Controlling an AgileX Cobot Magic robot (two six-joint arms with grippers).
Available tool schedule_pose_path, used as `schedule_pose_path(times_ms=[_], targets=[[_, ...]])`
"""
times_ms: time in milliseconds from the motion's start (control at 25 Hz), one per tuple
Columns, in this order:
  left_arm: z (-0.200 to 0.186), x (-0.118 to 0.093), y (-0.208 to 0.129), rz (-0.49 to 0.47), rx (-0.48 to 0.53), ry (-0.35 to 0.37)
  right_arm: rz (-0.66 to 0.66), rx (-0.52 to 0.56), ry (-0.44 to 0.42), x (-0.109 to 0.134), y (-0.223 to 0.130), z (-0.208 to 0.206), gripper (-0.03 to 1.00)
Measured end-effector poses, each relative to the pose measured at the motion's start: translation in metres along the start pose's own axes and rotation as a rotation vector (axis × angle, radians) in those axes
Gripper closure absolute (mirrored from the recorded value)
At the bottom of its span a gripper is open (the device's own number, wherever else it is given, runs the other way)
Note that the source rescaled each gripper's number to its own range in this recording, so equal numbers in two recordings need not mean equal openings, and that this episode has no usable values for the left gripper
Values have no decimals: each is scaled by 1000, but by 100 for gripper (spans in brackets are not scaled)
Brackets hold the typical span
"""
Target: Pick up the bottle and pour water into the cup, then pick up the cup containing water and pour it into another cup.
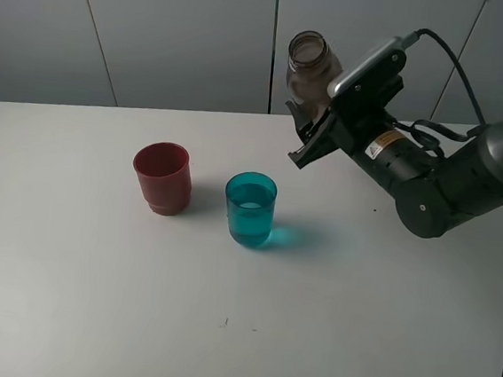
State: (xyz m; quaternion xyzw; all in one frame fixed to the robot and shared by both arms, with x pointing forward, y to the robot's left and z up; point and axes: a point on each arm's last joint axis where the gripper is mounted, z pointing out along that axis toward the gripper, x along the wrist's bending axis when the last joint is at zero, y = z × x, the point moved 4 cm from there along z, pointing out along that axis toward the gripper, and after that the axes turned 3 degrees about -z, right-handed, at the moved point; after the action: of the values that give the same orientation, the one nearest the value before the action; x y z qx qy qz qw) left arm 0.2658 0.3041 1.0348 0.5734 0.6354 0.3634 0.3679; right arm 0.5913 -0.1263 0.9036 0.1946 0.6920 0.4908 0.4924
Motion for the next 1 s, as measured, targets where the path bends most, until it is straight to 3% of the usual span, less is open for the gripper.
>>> schedule_pose_path(times_ms=[120, 280, 560, 800, 1000], targets=[[0, 0, 0, 0, 0, 0, 190, 15, -33, -12, -7, -1, 97], [0, 0, 0, 0, 0, 0, 323, 55, -73, -27, -18, -2, 97], [0, 0, 0, 0, 0, 0, 349, 217, -84, -47, -38, 14, 97], [0, 0, 0, 0, 0, 0, 359, 326, -142, -89, -50, 29, 97], [0, 0, 0, 0, 0, 0, 418, 336, -235, -127, -63, 24, 97]])
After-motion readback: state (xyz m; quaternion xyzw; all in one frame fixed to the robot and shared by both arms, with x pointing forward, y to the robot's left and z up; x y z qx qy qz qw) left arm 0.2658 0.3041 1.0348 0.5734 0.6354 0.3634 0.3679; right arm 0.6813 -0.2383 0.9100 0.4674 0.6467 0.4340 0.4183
